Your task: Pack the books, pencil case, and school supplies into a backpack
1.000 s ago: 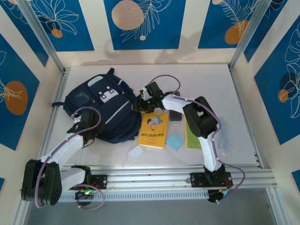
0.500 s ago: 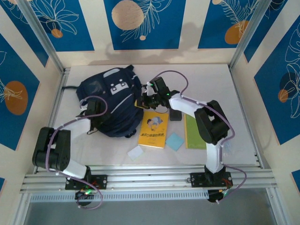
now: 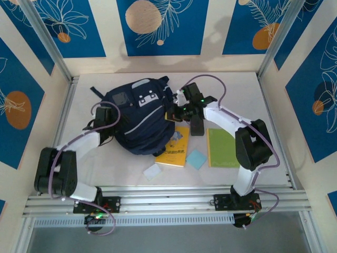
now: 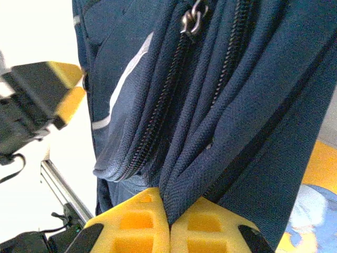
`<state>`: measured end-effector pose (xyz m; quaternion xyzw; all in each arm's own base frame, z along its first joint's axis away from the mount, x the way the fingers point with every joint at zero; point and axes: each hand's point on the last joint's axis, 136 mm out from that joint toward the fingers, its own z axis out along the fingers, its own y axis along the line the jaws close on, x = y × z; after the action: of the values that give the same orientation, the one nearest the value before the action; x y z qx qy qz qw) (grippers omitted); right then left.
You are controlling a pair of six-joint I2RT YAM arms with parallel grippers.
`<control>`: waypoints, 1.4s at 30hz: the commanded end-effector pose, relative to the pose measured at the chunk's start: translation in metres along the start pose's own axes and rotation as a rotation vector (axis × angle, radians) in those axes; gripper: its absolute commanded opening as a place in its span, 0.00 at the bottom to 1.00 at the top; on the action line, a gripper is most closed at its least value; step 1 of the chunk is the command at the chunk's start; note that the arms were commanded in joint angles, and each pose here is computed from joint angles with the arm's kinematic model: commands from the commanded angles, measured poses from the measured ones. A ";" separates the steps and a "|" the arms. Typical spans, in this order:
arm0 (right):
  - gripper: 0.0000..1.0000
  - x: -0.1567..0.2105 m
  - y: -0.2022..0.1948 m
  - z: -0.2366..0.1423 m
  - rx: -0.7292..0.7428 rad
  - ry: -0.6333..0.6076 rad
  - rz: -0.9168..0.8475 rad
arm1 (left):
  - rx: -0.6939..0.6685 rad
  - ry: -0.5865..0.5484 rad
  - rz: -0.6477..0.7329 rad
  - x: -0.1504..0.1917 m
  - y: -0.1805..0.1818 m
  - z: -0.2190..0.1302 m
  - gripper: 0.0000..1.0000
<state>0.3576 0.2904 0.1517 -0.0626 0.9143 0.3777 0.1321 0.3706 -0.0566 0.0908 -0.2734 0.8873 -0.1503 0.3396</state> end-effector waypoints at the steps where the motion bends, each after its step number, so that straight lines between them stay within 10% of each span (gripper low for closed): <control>1: 0.00 0.008 0.021 -0.032 -0.113 0.016 -0.078 | -0.018 -0.022 0.058 0.000 0.006 -0.025 1.00; 20: 0.00 0.024 -0.032 -0.034 -0.045 -0.021 0.094 | -0.008 -0.024 0.015 0.011 0.013 -0.003 1.00; 36: 0.01 0.087 0.057 0.001 -0.187 0.070 0.077 | 0.222 -0.077 0.122 -0.057 -0.100 0.084 1.00; 42: 0.47 0.071 0.034 -0.022 -0.075 0.029 0.045 | 0.044 -0.070 0.283 -0.100 -0.096 0.076 1.00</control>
<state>0.2710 0.3061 0.1425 -0.0304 0.9097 0.4063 0.0808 0.5244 -0.0940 0.1244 -0.1796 0.8782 -0.1675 0.4105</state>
